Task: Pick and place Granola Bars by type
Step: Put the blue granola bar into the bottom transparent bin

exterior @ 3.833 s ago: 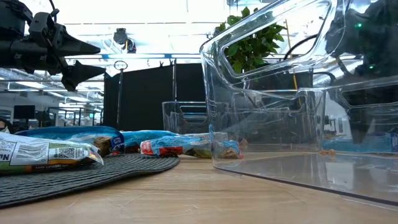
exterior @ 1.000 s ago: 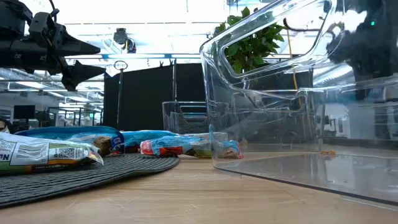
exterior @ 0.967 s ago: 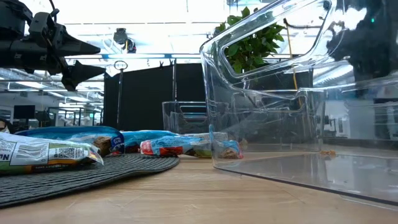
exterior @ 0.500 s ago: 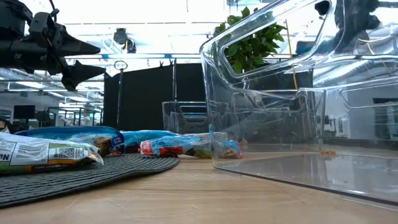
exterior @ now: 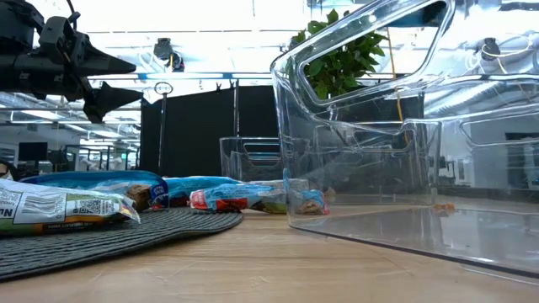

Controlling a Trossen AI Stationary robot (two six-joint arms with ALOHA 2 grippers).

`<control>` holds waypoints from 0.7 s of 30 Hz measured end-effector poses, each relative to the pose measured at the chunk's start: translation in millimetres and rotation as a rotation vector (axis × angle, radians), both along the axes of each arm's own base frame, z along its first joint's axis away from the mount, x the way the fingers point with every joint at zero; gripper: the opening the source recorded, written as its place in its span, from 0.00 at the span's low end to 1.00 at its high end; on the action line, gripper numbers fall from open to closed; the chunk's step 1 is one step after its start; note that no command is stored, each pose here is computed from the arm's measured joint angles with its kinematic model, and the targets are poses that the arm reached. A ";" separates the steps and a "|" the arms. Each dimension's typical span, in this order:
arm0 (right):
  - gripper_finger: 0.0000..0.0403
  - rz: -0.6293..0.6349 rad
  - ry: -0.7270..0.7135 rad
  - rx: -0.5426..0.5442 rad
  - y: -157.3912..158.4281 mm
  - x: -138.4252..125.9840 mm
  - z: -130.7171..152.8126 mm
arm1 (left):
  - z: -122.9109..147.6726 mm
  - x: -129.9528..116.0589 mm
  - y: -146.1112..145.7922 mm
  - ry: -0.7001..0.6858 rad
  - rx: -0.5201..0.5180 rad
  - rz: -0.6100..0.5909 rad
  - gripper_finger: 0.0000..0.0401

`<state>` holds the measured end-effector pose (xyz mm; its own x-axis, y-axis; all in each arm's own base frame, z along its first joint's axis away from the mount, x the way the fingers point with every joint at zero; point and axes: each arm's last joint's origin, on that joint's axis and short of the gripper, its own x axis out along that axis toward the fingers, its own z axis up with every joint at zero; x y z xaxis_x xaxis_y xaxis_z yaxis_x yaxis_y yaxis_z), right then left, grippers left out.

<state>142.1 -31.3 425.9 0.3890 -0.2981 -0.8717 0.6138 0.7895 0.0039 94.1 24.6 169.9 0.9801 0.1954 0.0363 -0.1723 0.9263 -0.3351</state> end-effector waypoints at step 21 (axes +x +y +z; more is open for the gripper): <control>0.00 0.006 -0.047 0.103 30.6 57.3 14.6 | 0.0 0.0 0.0 0.000 0.000 0.000 0.77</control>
